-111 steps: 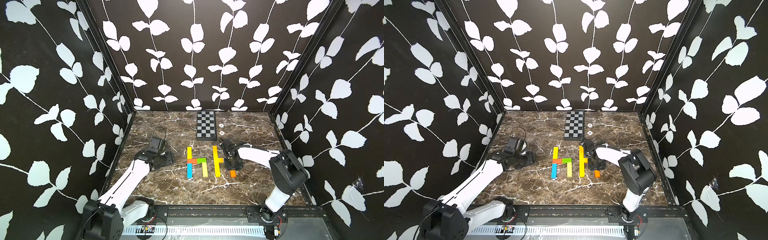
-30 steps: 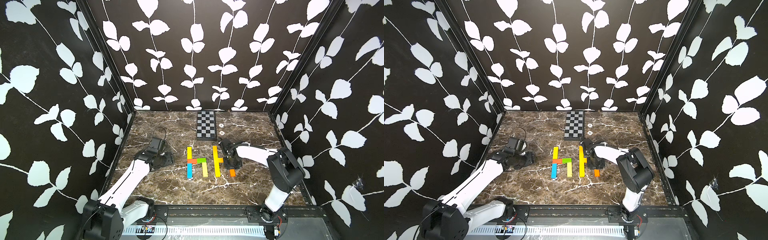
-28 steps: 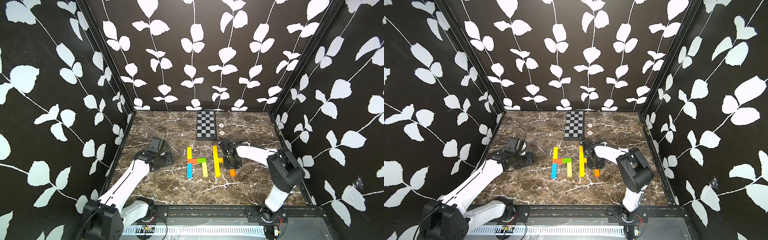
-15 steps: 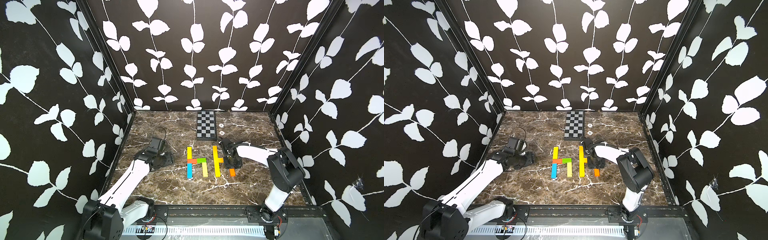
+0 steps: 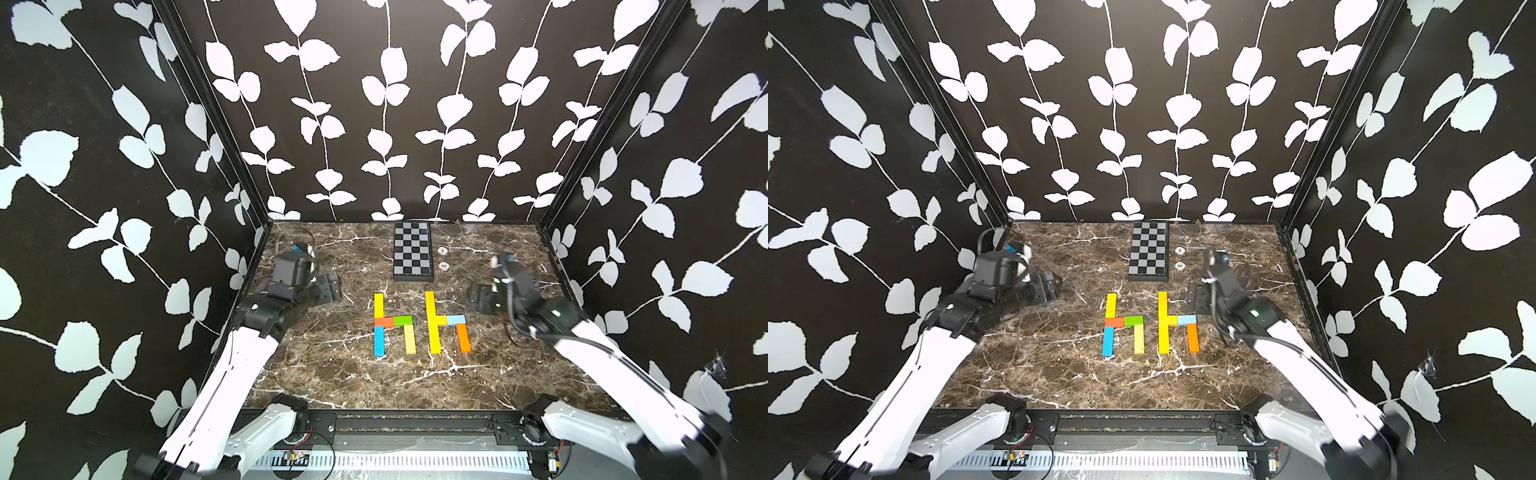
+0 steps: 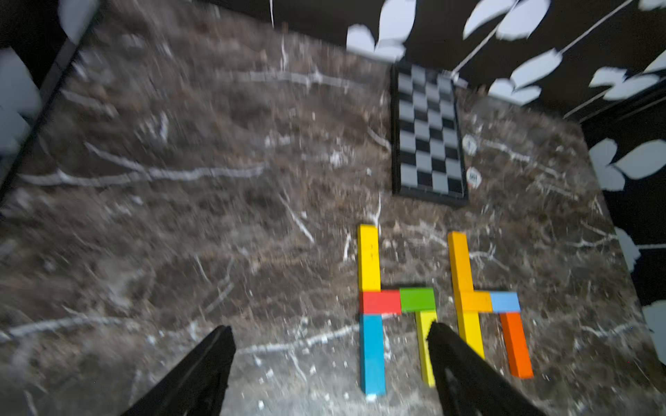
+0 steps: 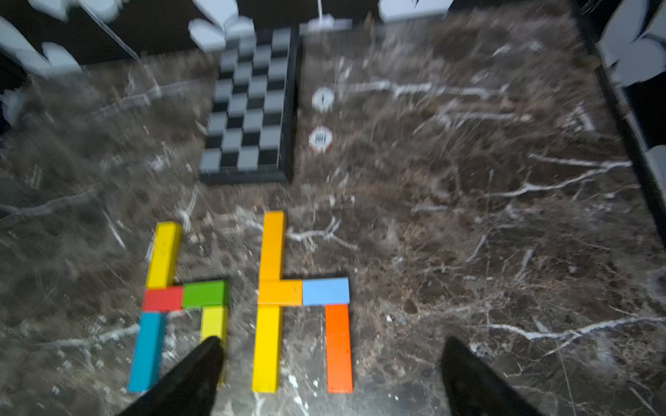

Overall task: Assemble the letter h with building blocks
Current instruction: Reset both arms

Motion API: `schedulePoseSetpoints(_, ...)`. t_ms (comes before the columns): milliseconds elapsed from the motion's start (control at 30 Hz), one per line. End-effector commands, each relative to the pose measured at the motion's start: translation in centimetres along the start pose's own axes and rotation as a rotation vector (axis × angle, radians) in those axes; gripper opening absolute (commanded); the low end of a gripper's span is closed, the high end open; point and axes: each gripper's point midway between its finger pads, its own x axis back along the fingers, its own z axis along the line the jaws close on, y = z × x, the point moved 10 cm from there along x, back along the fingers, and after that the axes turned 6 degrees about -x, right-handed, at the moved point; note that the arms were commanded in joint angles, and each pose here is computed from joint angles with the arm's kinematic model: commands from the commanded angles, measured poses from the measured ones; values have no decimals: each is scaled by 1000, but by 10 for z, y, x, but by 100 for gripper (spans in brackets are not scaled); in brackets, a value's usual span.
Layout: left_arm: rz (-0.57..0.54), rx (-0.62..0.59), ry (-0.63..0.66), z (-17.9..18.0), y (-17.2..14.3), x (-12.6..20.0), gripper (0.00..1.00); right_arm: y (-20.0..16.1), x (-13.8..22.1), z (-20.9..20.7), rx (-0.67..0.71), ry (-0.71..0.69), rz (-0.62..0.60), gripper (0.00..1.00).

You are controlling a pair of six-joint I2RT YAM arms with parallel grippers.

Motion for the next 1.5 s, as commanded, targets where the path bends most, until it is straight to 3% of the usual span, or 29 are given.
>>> schedulePoseSetpoints(0, -239, -127, 190, 15, 18, 22, 90, -15, 3, -37, -22, -185, -253, 99)
schedulePoseSetpoints(67, -351, -170, 301, 23, 14, 14, 94, -35, 1, -61, -96, -251, -427, 100)
schedulePoseSetpoints(167, -414, -171, 488, 38, -8, -19, 96, -58, -11, -83, -33, -324, -539, 99)
schedulePoseSetpoints(300, -378, -244, 640, 55, -35, -79, 99, -63, -39, -116, 98, -729, -432, 100)
schedulePoseSetpoints(433, -259, -209, 645, 83, -57, -135, 99, -80, -71, -164, -44, -907, -355, 100)
schedulePoseSetpoints(567, -213, -245, 617, 93, -81, -169, 99, -66, -96, -169, -59, -845, -342, 100)
schedulePoseSetpoints(633, -256, -265, 576, 93, -91, -178, 99, -60, -115, -165, -39, -678, -383, 100)
schedulePoseSetpoints(767, -291, -305, 489, 91, -97, -192, 99, -43, -149, -157, 24, -506, -417, 99)
schedulePoseSetpoints(800, -248, -331, 432, 88, -97, -196, 99, -44, -163, -158, 36, -443, -404, 100)
schedulePoseSetpoints(833, -233, -340, 404, 88, -95, -199, 99, -41, -173, -153, 95, -360, -399, 99)
schedulePoseSetpoints(867, -250, -329, 385, 91, -95, -201, 99, -46, -184, -144, 184, -235, -312, 100)
schedulePoseSetpoints(900, -246, -325, 337, 92, -100, -200, 99, -46, -191, -138, 228, -175, -323, 99)
schedulePoseSetpoints(967, -331, -340, 322, 94, -107, -203, 99, -48, -187, -142, 203, -216, -293, 100)
schedulePoseSetpoints(1033, -248, -318, 317, 95, -107, -201, 99, -48, -186, -146, 174, -232, -340, 99)
schedulePoseSetpoints(1100, -303, -328, 325, 96, -107, -203, 99, -48, -185, -146, 173, -238, -317, 99)
schedulePoseSetpoints(1467, -274, -325, 325, 95, -107, -200, 99, -48, -185, -145, 180, -237, -323, 99)
